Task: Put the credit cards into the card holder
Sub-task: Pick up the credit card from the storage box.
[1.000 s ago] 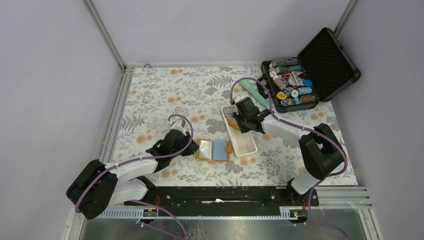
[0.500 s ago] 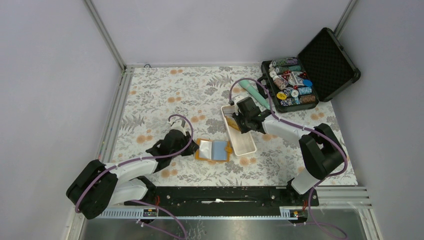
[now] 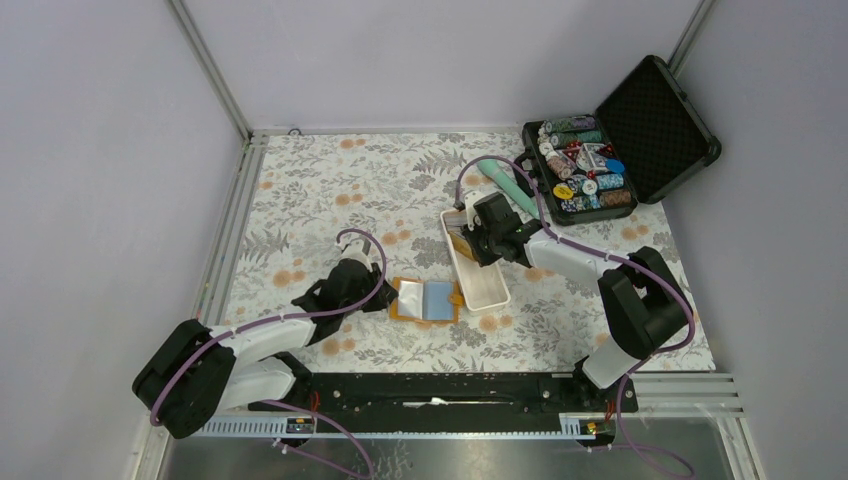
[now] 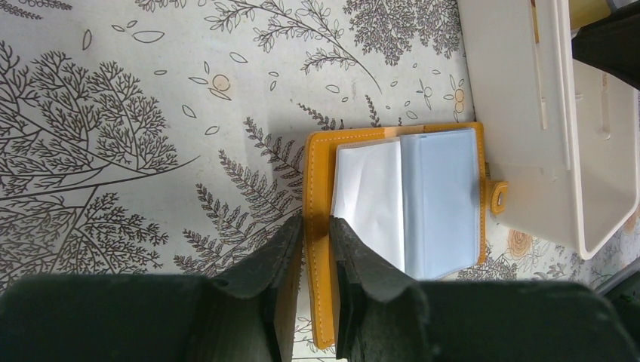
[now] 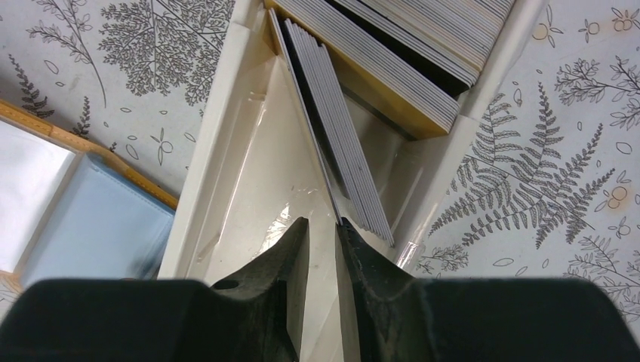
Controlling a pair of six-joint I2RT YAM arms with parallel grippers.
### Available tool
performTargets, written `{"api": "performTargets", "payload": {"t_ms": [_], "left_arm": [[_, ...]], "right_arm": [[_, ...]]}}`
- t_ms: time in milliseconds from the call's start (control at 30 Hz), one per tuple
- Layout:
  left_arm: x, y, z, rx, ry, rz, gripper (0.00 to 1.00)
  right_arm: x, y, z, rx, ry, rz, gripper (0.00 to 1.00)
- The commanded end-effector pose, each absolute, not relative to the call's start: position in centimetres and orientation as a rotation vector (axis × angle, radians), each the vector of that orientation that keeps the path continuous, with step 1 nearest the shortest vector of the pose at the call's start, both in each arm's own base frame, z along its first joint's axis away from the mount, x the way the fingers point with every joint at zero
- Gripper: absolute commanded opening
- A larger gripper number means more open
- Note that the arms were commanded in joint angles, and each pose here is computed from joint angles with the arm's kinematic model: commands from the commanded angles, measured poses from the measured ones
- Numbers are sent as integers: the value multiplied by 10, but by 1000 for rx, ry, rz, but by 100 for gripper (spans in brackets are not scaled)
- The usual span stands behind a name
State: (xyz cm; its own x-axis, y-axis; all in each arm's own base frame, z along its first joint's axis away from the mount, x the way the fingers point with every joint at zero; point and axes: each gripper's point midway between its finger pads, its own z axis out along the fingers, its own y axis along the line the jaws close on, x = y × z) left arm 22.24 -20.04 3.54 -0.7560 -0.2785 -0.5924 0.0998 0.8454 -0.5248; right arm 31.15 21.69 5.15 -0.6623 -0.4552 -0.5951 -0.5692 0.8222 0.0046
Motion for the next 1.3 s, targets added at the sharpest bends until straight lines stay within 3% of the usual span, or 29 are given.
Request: {"api": "performTargets", "payload": {"t_ms": [0, 533, 1067, 1267], "left_arm": [[227, -203, 44, -134, 2286, -739, 22], [227, -207, 40, -137, 2296, -753, 21], [228, -208, 38, -140, 2304, -756, 21], [228, -208, 38, -139, 2305, -758, 21]], "right_arm": [[321, 236, 73, -770, 2309, 351, 26], [323, 232, 83, -745, 2276, 328, 31], [313, 241, 68, -827, 2332, 398, 28], [324, 226, 64, -764, 2347, 272, 30]]}}
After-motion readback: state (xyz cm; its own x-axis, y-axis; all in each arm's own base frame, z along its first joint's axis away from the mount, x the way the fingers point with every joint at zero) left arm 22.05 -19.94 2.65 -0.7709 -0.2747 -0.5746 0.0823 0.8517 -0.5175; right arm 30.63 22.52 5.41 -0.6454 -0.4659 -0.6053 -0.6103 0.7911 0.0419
